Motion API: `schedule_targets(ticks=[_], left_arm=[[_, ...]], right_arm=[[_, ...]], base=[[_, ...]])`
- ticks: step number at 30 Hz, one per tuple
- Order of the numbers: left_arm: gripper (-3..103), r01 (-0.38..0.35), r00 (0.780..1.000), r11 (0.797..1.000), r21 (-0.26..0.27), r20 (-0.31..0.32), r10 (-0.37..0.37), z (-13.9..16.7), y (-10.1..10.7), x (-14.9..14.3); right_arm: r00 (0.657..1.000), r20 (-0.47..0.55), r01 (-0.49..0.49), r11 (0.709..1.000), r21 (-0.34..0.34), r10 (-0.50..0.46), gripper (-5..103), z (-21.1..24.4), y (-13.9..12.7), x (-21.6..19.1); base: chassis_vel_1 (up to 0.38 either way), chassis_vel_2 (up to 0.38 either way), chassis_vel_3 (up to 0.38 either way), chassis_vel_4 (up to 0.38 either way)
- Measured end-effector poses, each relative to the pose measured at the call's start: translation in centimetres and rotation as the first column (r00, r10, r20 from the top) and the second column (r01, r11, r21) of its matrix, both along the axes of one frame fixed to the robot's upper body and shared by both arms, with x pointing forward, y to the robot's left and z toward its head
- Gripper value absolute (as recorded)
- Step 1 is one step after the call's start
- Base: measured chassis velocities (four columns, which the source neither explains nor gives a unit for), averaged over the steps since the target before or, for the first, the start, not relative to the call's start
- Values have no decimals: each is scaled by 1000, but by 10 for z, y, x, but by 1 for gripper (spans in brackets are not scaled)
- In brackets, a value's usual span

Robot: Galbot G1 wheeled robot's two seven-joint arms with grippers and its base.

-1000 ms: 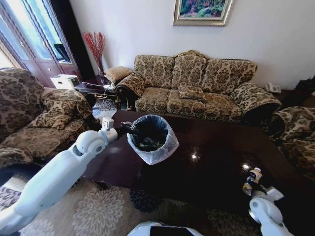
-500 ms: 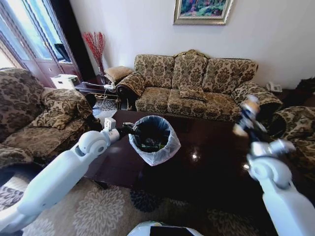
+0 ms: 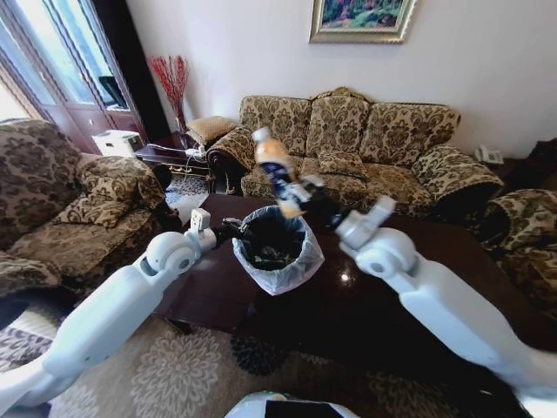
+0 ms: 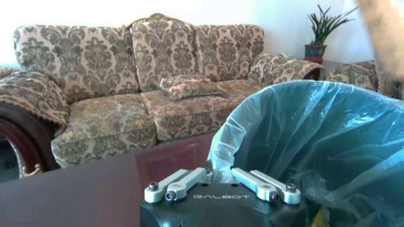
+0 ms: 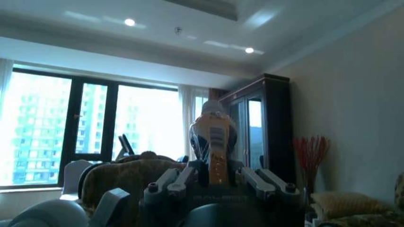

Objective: Move to the front of the table and place the trash on the table into the trash bin.

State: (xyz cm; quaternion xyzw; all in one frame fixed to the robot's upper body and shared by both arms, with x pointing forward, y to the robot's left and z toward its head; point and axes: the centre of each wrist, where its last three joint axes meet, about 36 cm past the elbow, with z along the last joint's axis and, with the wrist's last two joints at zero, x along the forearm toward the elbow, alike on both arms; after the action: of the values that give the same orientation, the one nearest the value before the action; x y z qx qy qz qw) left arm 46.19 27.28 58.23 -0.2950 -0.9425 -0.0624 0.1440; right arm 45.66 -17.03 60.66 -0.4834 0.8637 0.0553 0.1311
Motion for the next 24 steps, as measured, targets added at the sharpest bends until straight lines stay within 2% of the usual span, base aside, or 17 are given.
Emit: schedule_targets(ticks=[7, 8, 11, 13, 14, 15, 17, 18, 20, 22, 23, 24], left_arm=[[2, 3, 1000, 1000, -17, -14, -3, -1, 0, 0], [2, 2, 1000, 1000, -16, -14, -2, -1, 0, 0], [2, -4, 1000, 1000, -10, -10, 4, -1, 0, 0], [2, -4, 1000, 1000, -9, -10, 4, -1, 0, 0], [2, -4, 1000, 1000, -8, -10, 4, -1, 0, 0], [2, -3, 1000, 1000, -9, -10, 3, -1, 0, 1], [2, -1, 1000, 1000, -10, -10, 1, -1, -1, 1], [2, 0, 1000, 1000, -11, -11, 0, -1, -2, 1], [2, 2, 1000, 1000, -12, -12, -2, -2, -2, 1], [2, 4, 1000, 1000, -14, -13, -4, -2, -3, 1], [2, 4, 1000, 1000, -14, -13, -4, -2, -3, 1], [2, 5, 1000, 1000, -14, -13, -5, -2, -4, 1]], right_arm=[[1000, 23, 6, 997, -82, -5, 25, -37, -2, 6], [999, 32, 16, 995, -97, -13, 22, -41, -4, 6], [994, 107, 56, 986, -156, -40, 36, -52, -18, 7], [992, 115, 62, 985, -163, -43, 36, -53, -22, 7], [991, 121, 74, 983, -171, -54, 41, -54, -28, 5], [990, 125, 82, 982, -169, -61, 53, -52, -32, 2], [990, 127, 88, 982, -169, -67, 53, -52, -35, 1], [989, 130, 94, 982, -166, -72, 64, -50, -38, -2], [988, 131, 97, 982, -161, -76, 64, -48, -41, -4], [989, 123, 104, 984, -148, -86, 75, -44, -45, -9], [989, 123, 104, 984, -148, -86, 75, -44, -45, -9], [989, 119, 109, 984, -143, -93, 80, -41, -48, -11]], base=[[0, 0, 0, 0], [0, 0, 0, 0], [0, 0, 0, 0], [0, 0, 0, 0], [0, 0, 0, 0], [0, 0, 0, 0], [0, 0, 0, 0], [0, 0, 0, 0], [0, 0, 0, 0], [0, 0, 0, 0], [0, 0, 0, 0], [0, 0, 0, 0]])
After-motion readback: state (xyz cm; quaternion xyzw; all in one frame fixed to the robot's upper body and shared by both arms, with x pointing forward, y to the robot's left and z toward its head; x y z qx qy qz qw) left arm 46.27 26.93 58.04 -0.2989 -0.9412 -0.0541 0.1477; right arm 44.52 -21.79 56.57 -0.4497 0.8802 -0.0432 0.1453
